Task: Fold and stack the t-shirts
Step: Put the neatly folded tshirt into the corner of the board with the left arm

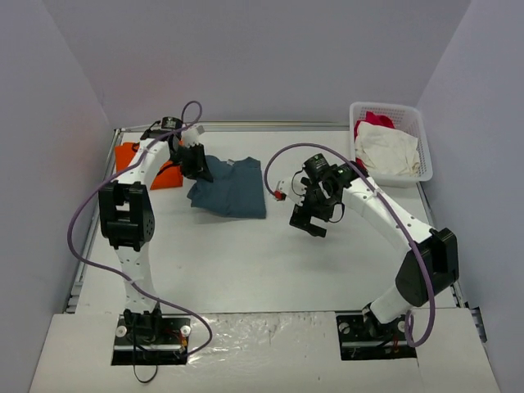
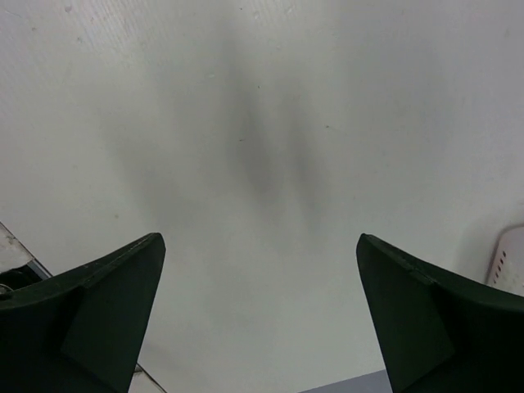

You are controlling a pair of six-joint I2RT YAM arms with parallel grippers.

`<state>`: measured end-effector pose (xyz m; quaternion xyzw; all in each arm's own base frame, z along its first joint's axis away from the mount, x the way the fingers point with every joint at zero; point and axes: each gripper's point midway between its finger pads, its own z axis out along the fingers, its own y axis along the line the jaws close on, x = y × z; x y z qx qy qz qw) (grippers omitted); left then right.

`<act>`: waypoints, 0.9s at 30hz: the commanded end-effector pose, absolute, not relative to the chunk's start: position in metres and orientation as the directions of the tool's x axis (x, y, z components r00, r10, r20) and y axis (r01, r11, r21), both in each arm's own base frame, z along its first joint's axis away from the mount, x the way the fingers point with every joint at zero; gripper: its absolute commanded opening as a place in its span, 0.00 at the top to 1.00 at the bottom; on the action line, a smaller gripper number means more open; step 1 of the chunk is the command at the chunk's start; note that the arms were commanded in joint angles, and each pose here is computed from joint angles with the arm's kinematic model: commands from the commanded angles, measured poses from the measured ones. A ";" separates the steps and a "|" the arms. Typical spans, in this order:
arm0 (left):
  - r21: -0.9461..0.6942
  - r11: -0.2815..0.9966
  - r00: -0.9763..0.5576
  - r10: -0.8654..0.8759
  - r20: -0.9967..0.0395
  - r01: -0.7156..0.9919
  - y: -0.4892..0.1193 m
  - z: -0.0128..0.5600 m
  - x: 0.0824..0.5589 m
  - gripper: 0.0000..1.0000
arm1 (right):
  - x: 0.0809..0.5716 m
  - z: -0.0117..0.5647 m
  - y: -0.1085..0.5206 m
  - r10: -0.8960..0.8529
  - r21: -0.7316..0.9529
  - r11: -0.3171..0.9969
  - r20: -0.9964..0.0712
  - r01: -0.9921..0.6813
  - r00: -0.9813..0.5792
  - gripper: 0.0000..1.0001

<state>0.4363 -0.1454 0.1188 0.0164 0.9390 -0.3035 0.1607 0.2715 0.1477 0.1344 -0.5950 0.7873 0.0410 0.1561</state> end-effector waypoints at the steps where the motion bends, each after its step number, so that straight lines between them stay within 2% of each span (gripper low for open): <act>1: -0.377 0.910 -0.942 0.041 -0.334 0.173 -0.115 0.134 0.439 0.98 | 0.269 0.122 0.156 -0.897 -0.029 0.307 -0.342 -0.951 -0.279 0.00; 2: -0.288 0.948 -0.941 0.030 -0.336 0.133 -0.099 0.132 0.446 0.98 | 0.270 0.120 0.156 -0.894 -0.017 0.312 -0.343 -0.950 -0.288 0.00; 7: -0.053 0.994 -0.944 0.073 -0.321 0.095 -0.062 0.141 0.476 0.97 | 0.267 0.106 0.158 -0.885 0.051 0.322 -0.338 -0.946 -0.319 0.00; 9: 0.029 0.997 -0.935 0.082 -0.346 0.076 -0.045 0.145 0.486 0.98 | 0.267 0.105 0.158 -0.881 0.063 0.326 -0.343 -0.943 -0.327 0.00; 12: 0.042 0.996 -0.917 0.091 -0.387 0.081 -0.032 0.150 0.500 0.98 | 0.266 0.103 0.156 -0.875 0.076 0.331 -0.349 -0.941 -0.336 0.00; 17: 0.166 0.983 -0.894 0.148 -0.424 0.083 0.001 0.167 0.511 0.98 | 0.267 0.103 0.153 -0.863 0.087 0.348 -0.358 -0.933 -0.356 0.00; 27: 0.243 0.970 -0.826 0.156 -0.541 0.024 0.040 0.228 0.505 0.98 | 0.272 0.086 0.152 -0.856 0.141 0.384 -0.315 -0.913 -0.409 0.00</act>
